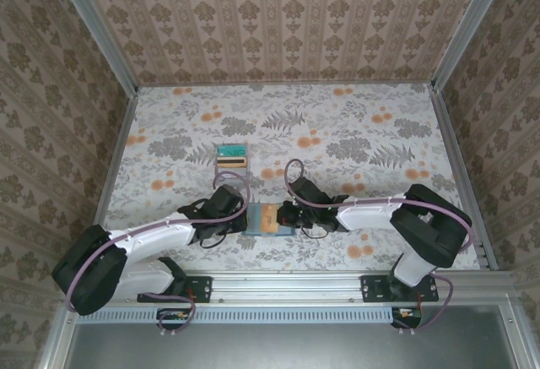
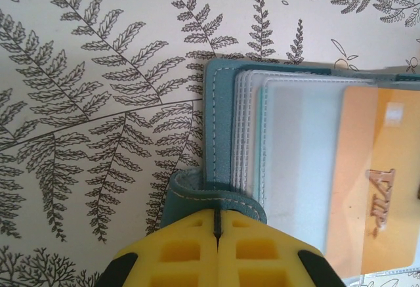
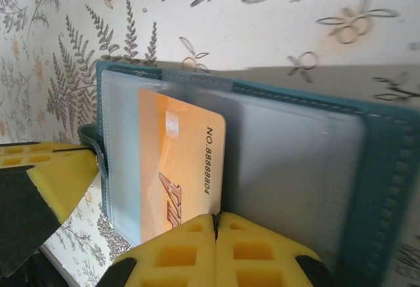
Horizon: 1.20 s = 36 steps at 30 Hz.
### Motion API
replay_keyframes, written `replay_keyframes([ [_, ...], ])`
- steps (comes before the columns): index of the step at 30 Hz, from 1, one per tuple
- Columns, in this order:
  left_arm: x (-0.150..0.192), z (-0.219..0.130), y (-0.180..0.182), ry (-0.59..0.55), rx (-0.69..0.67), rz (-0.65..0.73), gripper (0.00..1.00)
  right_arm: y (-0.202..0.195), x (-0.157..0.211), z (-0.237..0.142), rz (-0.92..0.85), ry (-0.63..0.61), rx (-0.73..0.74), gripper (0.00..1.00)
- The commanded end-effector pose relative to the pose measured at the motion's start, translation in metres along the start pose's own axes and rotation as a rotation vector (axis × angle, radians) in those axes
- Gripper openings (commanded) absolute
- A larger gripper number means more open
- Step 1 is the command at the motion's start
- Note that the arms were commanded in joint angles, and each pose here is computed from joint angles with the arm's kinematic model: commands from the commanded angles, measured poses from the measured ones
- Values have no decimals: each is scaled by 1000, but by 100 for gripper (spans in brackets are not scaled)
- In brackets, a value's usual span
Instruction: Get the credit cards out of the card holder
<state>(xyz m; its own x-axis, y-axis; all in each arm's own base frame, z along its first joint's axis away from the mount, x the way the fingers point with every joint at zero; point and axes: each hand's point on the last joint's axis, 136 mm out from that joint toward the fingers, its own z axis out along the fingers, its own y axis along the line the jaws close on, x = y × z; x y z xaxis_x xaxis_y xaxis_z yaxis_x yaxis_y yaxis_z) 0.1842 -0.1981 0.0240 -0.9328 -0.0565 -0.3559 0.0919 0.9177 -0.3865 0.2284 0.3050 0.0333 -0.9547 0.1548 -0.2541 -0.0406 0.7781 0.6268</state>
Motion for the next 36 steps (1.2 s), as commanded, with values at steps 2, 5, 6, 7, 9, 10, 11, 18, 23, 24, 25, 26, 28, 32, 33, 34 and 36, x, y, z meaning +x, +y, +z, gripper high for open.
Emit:
replay_keyframes([
  [2,17,0,23,46,-69,-25,0,-15,-2,-15,9,-26,31,0],
  [5,14,-4,19,35,-52,-21,0,-13,-5,-25,-19,-39,14,0],
  [6,12,-5,17,31,-46,-18,0,-11,-6,-30,-31,-46,10,0],
  [7,11,-7,16,24,-39,-16,0,-10,-7,-34,-50,-50,11,0],
  [9,7,-13,11,3,-17,-17,0,-3,-11,-46,-91,-68,4,0],
  [10,5,-16,10,-9,-7,-16,0,1,-13,-53,-115,-76,2,0],
  [11,2,-21,7,-23,4,-16,0,5,-15,-58,-141,-83,2,0],
  [18,-17,-63,-1,-140,45,-16,17,35,-30,-87,-372,-86,14,0],
  [23,-30,-102,14,-247,-10,-29,67,65,-44,-94,-623,-45,23,0],
  [24,-32,-109,18,-268,-24,-33,77,71,-49,-95,-664,-44,30,0],
  [25,-34,-116,22,-287,-41,-38,90,77,-54,-95,-710,-38,38,0],
  [26,-36,-123,26,-311,-53,-46,99,81,-58,-91,-754,-21,50,0],
  [28,-37,-133,32,-338,-72,-55,100,92,-68,-87,-823,-10,68,0],
  [32,-38,-149,43,-368,-113,-73,100,108,-89,-78,-959,0,114,0],
  [33,-37,-151,45,-370,-119,-75,100,110,-93,-74,-995,7,124,0],
  [34,-37,-153,46,-373,-122,-75,100,115,-98,-70,-1035,9,129,0],
  [36,-36,-158,50,-380,-131,-81,100,123,-106,-64,-1140,6,127,0],
])
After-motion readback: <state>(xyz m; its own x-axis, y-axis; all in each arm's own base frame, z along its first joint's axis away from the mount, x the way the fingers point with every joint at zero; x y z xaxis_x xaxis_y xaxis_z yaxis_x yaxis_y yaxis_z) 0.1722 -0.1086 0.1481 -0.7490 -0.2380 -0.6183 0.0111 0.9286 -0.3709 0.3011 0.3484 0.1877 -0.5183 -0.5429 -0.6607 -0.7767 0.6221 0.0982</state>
